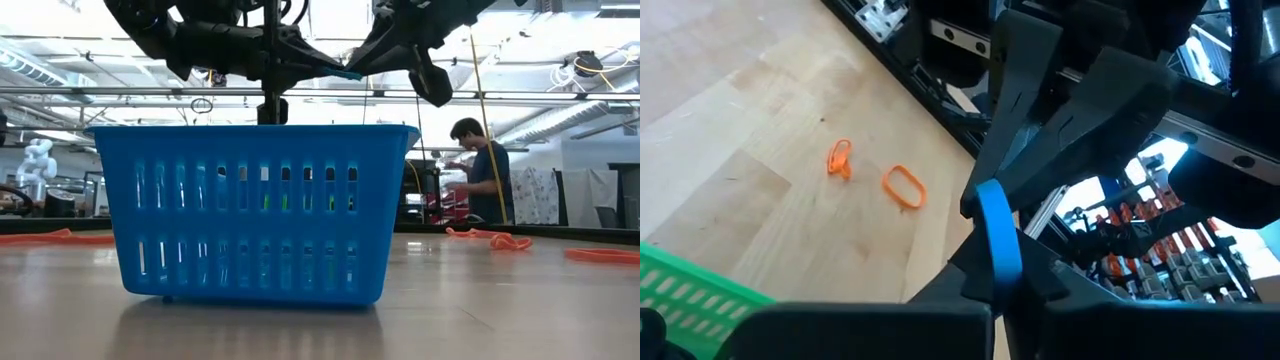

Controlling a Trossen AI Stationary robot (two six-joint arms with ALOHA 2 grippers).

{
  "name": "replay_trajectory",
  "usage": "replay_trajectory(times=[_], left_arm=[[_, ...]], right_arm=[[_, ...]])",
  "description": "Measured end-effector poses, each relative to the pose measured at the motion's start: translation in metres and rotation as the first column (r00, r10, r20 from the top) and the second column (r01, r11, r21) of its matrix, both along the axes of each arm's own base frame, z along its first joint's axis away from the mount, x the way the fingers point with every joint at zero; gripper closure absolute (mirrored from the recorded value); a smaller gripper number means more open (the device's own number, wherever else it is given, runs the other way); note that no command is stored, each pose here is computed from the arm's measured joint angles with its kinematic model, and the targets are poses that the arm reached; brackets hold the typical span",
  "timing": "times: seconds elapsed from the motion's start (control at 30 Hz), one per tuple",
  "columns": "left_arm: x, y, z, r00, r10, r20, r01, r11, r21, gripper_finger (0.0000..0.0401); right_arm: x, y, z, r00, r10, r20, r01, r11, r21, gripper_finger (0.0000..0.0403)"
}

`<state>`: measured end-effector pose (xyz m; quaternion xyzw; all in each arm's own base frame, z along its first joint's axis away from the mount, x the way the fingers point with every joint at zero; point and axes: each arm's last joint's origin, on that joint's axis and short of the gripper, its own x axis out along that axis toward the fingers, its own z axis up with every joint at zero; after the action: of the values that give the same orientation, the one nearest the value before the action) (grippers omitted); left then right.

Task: Sort rubber bands into baskets
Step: Put the blue rubberband into the red bin

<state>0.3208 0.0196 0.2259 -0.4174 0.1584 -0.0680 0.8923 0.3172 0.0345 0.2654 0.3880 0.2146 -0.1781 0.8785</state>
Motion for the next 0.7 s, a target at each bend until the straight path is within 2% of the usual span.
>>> replay_trajectory(times=[0.1,0.2,0.3,0.4,0.53,0.7], left_arm=[[0.000,0.000,0.000,1.000,-0.011,-0.001,0.011,1.000,0.000,0.0397],[-0.001,-0.001,0.000,0.998,-0.055,0.007,0.055,0.998,0.017,0.0398],[-0.002,-0.002,-0.001,0.994,-0.111,-0.006,0.111,0.994,0.003,0.0399],[-0.007,-0.009,-0.006,0.973,-0.213,-0.085,0.211,0.977,-0.033,0.0399],[-0.027,-0.027,-0.014,0.898,-0.343,-0.276,0.337,0.939,-0.071,0.0400],[-0.064,-0.055,-0.011,0.762,-0.422,-0.492,0.433,0.896,-0.097,0.0400]], right_arm=[[0.000,-0.003,0.000,1.000,0.005,-0.004,-0.005,1.000,-0.006,0.0374],[0.001,-0.007,0.000,0.998,0.062,-0.013,-0.062,0.998,0.010,0.0345],[0.000,-0.010,-0.003,0.990,0.138,-0.036,-0.135,0.989,0.064,0.0312],[-0.001,-0.012,-0.005,0.972,0.229,-0.055,-0.220,0.966,0.135,0.0282],[-0.005,-0.008,-0.008,0.927,0.364,-0.088,-0.340,0.916,0.214,0.0256],[-0.014,0.008,-0.016,0.865,0.471,-0.172,-0.413,0.864,0.287,0.0244]])
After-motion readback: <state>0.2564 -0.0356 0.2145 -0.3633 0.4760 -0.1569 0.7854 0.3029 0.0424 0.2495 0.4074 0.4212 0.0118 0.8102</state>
